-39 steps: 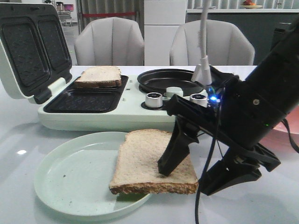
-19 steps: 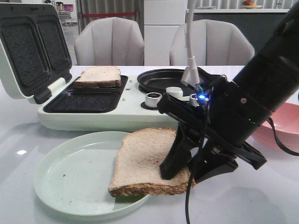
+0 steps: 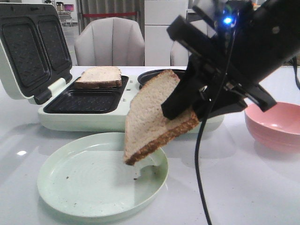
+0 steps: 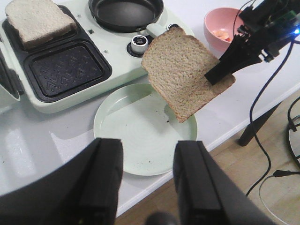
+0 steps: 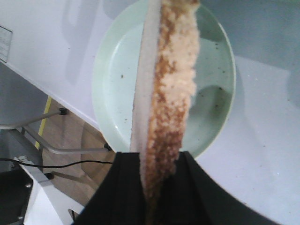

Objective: Make breakfast with bread and shrimp
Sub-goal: 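Carry the bread over and lay it on the first slice, release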

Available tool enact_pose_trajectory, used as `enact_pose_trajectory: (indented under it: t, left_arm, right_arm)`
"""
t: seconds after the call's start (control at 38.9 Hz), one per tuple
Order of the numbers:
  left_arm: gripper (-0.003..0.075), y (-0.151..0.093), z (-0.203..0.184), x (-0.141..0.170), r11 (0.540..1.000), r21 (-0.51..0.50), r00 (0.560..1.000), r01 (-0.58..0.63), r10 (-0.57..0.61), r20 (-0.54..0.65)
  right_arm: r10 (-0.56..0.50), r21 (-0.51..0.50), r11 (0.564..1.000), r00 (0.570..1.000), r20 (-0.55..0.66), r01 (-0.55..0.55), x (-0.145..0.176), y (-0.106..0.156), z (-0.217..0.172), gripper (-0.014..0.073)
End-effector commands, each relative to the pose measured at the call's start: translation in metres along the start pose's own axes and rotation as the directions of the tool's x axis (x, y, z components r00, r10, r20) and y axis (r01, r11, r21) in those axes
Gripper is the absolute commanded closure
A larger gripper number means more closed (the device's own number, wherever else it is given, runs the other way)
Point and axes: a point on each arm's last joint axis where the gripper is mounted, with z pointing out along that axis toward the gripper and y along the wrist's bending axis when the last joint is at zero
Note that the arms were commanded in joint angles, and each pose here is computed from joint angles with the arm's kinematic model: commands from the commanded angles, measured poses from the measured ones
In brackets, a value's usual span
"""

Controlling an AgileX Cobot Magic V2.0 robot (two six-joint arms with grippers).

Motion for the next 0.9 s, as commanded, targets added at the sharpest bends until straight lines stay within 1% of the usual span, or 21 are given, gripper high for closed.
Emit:
enact_pose_trajectory:
  t: [0.0,0.05,0.1,0.18,0.26,0.33,0.46,0.57,0.64,0.67,0.72,0.85,0.87]
  left_arm:
    - [0.0393,-0.003,-0.006,-0.014,0.999,0.033,0.995,-0.004,0.001,0.102]
    - [0.0393,-0.003,-0.006,-0.014,0.999,0.033,0.995,-0.004,0.001,0.102]
    - [0.0393,-0.003,-0.006,-0.014,0.999,0.033,0.995,-0.004,0.001,0.102]
    - [0.0393,-0.003,-0.006,-0.014,0.999,0.033,0.995,-0.004,0.001,0.102]
    - [0.0393,-0.003,-0.006,-0.014,0.999,0.033,0.995,-0.004,0.001,0.102]
    - [0.0393,-0.003,-0.006,-0.014,0.999,0.033,0.995,-0.004,0.001,0.102]
    - [0.0393,-0.003,-0.006,-0.014,0.999,0.033,0.995,-0.004,0.001,0.102]
    - [0.0393,-0.003,-0.006,-0.014,0.999,0.033,0.995,-0.004,0.001,0.102]
    - [0.0393,-0.003,-0.006,-0.014,0.999,0.033,0.995,-0.004,0.001,0.102]
    - [0.0393,-0.003,-0.006,-0.014,0.999,0.033,0.995,-0.004,0.001,0.102]
    - [0.0393,-0.003,-0.006,-0.014,0.999,0.033,0.995,-0.004,0.001,0.102]
    - [0.0393,-0.003,-0.006,-0.014,0.999,0.033,0.995,-0.004,0.001,0.102]
    - [0.0393,-0.003,-0.006,-0.014,0.999,0.033,0.995,-0.004,0.001,0.102]
  right_arm:
    - [-0.004,-0.095,0.995,0.993,0.120,0.016,-0.017,0.027,-0.025,0.0531]
    - [-0.006,-0.113,0.993,0.988,0.156,0.023,-0.025,0.034,-0.028,0.0531]
    - [-0.043,-0.107,0.992,0.978,0.206,0.066,-0.034,0.042,-0.027,0.0531]
    - [-0.080,-0.097,0.989,0.959,0.271,0.110,-0.050,0.055,-0.019,0.0531]
    - [-0.096,-0.092,0.987,0.948,0.303,0.129,-0.066,0.065,-0.007,0.0531]
    - [-0.103,-0.103,0.985,0.947,0.305,0.141,-0.086,0.072,0.013,0.0531]
    - [-0.095,-0.116,0.984,0.947,0.307,0.136,-0.120,0.072,0.049,0.0531]
    - [-0.085,-0.145,0.981,0.954,0.289,0.132,-0.139,0.070,0.076,0.0529]
    - [-0.078,-0.163,0.978,0.958,0.275,0.126,-0.147,0.068,0.092,0.0518]
    - [-0.077,-0.164,0.979,0.960,0.270,0.125,-0.149,0.066,0.098,0.0501]
    - [-0.073,-0.162,0.980,0.962,0.264,0.119,-0.151,0.062,0.106,0.0428]
    - [-0.071,-0.141,0.984,0.964,0.256,0.110,-0.153,0.052,0.115,0.0105]
    - [-0.071,-0.140,0.984,0.964,0.255,0.110,-0.154,0.051,0.114,0.0059]
